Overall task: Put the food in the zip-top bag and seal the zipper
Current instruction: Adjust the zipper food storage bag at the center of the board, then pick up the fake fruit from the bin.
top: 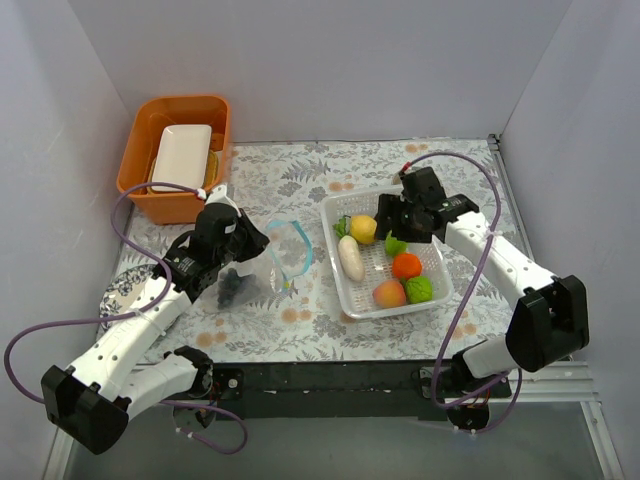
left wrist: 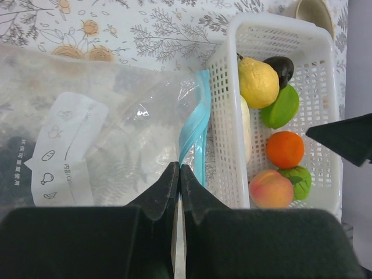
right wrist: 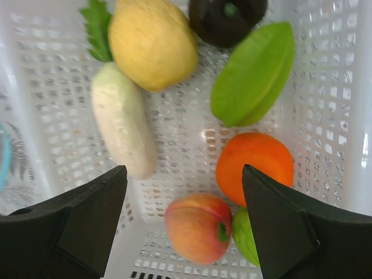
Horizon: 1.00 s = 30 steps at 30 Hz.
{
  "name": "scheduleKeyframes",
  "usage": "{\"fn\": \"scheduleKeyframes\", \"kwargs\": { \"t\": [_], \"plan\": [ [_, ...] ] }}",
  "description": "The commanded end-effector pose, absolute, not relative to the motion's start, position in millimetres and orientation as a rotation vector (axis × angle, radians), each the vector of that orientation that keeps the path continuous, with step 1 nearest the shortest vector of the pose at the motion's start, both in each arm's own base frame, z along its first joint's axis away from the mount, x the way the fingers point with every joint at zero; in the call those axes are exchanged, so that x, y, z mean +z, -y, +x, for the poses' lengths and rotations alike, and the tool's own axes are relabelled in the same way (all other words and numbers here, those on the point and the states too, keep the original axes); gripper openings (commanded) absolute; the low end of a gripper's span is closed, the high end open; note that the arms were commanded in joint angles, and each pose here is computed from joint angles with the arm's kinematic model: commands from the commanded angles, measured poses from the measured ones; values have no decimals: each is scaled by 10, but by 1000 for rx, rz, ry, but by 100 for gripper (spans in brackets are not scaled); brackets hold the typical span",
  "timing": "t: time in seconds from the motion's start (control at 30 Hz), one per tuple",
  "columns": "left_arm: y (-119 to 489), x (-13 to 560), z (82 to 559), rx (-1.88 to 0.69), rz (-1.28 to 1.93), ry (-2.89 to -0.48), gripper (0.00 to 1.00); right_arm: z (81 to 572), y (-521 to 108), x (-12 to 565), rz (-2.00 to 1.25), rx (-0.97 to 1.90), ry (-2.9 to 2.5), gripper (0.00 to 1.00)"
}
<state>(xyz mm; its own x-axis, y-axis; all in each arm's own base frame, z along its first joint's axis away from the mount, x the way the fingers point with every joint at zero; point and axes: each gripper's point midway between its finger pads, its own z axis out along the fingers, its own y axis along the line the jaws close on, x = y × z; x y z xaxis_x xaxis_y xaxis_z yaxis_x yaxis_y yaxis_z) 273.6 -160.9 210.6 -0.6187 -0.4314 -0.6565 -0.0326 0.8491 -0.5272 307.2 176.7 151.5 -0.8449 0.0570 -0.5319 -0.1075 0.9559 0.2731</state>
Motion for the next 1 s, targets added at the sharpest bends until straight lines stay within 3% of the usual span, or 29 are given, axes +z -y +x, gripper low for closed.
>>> {"fn": "scheduleKeyframes", "kwargs": {
  "t": [0.0, 0.8, 0.9, 0.97],
  "plan": [
    [1741, 2365, 2736, -703, -260, -2132, 0, 3060, -1539, 1288, 6, 310, -2571, 88],
    [1811, 2340, 2609, -753, -191, -2170, 0, 3672, -1555, 715, 24, 199, -2605, 86],
    [1817, 2320, 2613, -755, -194, -2174, 0, 3726, -1575, 707, -1, 194, -2609, 81],
    [1820, 2318, 2616, -754, -190, -2176, 0, 3707, -1564, 668, -10, 184, -2625, 73]
  ]
}}
